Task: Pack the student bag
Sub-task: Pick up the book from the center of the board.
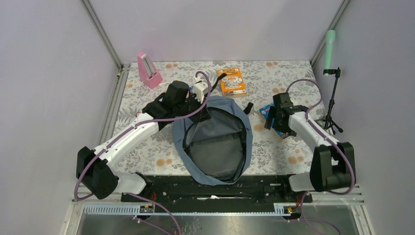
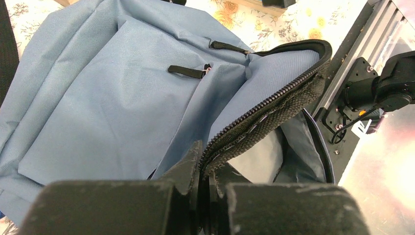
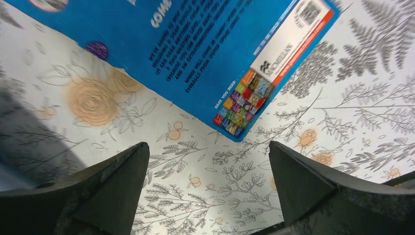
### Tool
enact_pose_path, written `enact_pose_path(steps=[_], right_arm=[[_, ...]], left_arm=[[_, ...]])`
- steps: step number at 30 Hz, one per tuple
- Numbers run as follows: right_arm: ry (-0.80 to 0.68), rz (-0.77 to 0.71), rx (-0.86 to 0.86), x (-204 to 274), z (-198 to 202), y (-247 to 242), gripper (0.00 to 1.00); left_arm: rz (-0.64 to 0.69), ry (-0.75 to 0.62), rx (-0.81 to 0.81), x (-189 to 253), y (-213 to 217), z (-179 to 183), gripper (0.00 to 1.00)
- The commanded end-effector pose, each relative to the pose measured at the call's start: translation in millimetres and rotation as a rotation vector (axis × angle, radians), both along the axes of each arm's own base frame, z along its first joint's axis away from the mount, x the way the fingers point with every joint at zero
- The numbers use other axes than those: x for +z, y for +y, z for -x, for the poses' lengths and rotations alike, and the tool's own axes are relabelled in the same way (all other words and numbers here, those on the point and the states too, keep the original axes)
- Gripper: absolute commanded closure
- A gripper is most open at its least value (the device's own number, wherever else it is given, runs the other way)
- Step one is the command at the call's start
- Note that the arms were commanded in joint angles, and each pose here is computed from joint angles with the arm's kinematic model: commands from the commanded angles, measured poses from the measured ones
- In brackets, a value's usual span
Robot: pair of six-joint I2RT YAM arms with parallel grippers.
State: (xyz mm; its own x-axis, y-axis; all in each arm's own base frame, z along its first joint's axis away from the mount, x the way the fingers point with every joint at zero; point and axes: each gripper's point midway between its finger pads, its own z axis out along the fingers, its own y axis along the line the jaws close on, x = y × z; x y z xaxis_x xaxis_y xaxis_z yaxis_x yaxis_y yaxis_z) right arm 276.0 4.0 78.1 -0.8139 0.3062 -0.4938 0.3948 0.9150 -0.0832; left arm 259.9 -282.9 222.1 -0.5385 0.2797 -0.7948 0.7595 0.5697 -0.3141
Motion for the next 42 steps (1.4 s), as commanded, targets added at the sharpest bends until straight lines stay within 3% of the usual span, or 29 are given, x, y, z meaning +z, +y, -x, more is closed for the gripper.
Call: enact_pose_path(steps=[1,4,14,19,26,29,34,38,39,42], right_arm=[[0.142,-0.036,0.029,-22.9,13.3,7.1,0.02],[0.185,-0.046,0.049,-30.8,16.2,10.2,0.02],[0.409,0.130,0.143,-46.0,21.8,-16.2,0.00],[0.470,0.159,0.230,-52.4,12.7,-18.4,0.12],[0.487,0.239,0.342,-60.5,-3.3,-16.8,0.18],[0.522,0.282,0.365,-65.4,-3.3,-20.7,0.34],[0.517,0.288,0.382,-64.9,-3.8,-19.5,0.71],[0.489,0.299,0.397,-59.3,-6.4,-15.3,0.95],[0.471,0.289,0.406,-56.8,-7.6,-11.0,1.00],[0.392,0.215,0.435,-47.4,-11.3,9.1,1.00]], left_arm=[[0.087,-0.055,0.010,36.4,-4.1,-10.4,1.00],[0.105,-0.045,0.018,37.3,-2.6,-13.0,1.00],[0.200,-0.005,0.037,47.9,3.9,-20.7,1.00],[0.229,0.018,0.043,48.7,5.7,-23.6,1.00],[0.275,0.066,0.042,48.1,5.9,-27.5,1.00],[0.277,0.066,0.046,47.7,7.1,-29.3,1.00],[0.263,0.057,0.058,45.5,9.5,-30.7,1.00],[0.263,0.058,0.057,45.4,9.5,-30.6,1.00],[0.263,0.060,0.056,44.5,9.3,-30.5,1.00],[0.263,0.063,0.054,44.4,8.9,-30.3,1.00]])
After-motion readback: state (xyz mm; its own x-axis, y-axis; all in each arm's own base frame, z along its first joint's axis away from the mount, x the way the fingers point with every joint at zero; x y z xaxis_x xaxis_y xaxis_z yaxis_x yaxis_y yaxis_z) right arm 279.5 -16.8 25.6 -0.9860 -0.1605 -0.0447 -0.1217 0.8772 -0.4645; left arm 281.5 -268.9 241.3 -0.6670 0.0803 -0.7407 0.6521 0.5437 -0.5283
